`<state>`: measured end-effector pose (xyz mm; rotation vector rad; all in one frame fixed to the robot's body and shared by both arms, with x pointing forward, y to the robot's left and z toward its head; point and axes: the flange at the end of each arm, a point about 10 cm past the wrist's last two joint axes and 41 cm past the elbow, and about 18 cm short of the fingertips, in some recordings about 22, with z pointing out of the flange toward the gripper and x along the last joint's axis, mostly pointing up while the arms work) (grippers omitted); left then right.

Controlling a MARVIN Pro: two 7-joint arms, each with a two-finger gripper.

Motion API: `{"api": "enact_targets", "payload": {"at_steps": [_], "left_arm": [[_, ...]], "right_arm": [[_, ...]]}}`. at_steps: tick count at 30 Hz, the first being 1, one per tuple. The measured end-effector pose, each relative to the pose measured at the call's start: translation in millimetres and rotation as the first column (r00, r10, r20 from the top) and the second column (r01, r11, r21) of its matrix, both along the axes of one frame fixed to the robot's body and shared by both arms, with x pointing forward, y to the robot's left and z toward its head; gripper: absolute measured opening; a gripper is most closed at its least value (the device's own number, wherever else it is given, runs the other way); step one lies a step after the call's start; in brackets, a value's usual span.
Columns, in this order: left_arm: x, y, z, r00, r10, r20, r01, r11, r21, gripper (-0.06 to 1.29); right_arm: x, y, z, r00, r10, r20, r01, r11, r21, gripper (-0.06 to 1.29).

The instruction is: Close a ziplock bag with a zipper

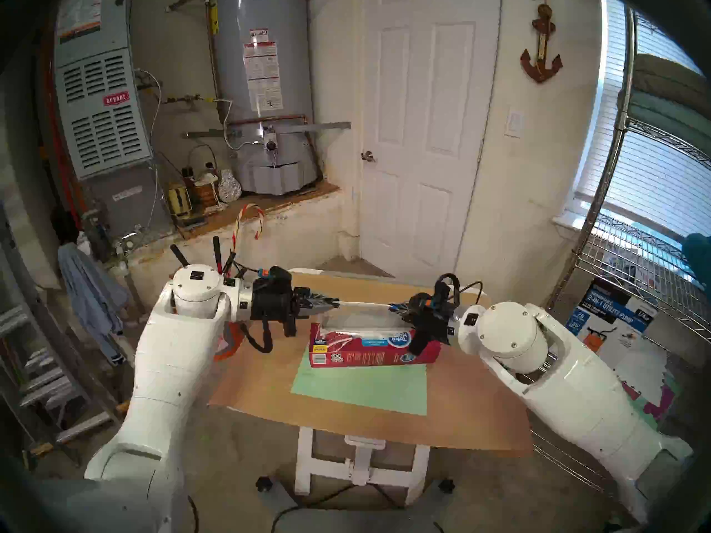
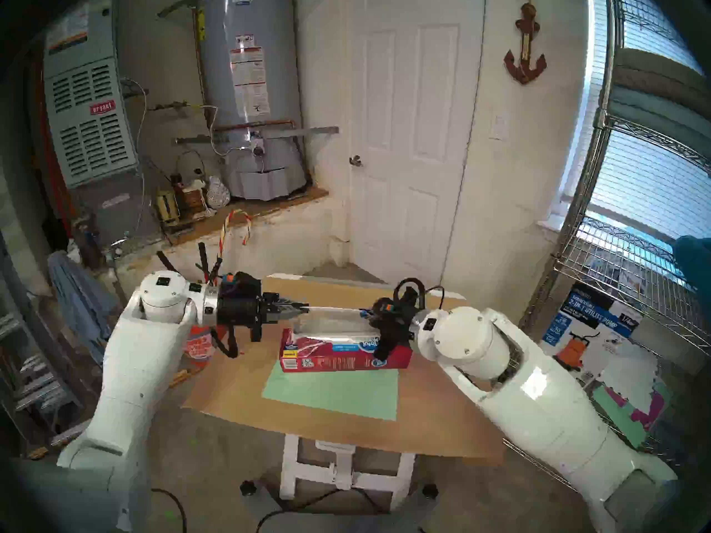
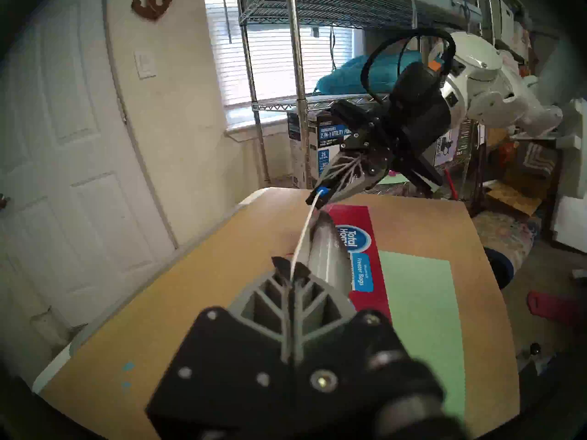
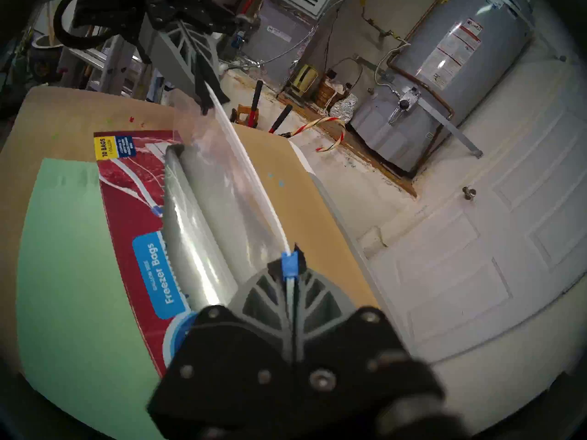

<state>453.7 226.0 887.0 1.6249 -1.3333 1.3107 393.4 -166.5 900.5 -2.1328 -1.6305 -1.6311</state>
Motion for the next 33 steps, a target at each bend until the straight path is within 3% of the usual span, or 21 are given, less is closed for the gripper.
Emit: {"api": "enact_targets", "payload": {"at_steps": [14, 33], "left_arm": [[4.0, 15, -0.6, 1.000, 0.020, -0.006, -0.020, 1.000, 0.004, -0.02], [3.3, 19, -0.5, 1.000, 0.011, 0.003, -0.011, 1.000, -0.001, -0.02]], "right_arm": [[5.3, -34, -2.3, 1.000, -0.011, 0.001, 0.011, 1.000, -0.023, -0.03], [-1.8, -59, -4.7, 1.000, -0.015, -0.001, 0.015, 0.999, -0.041, -0.03]]}}
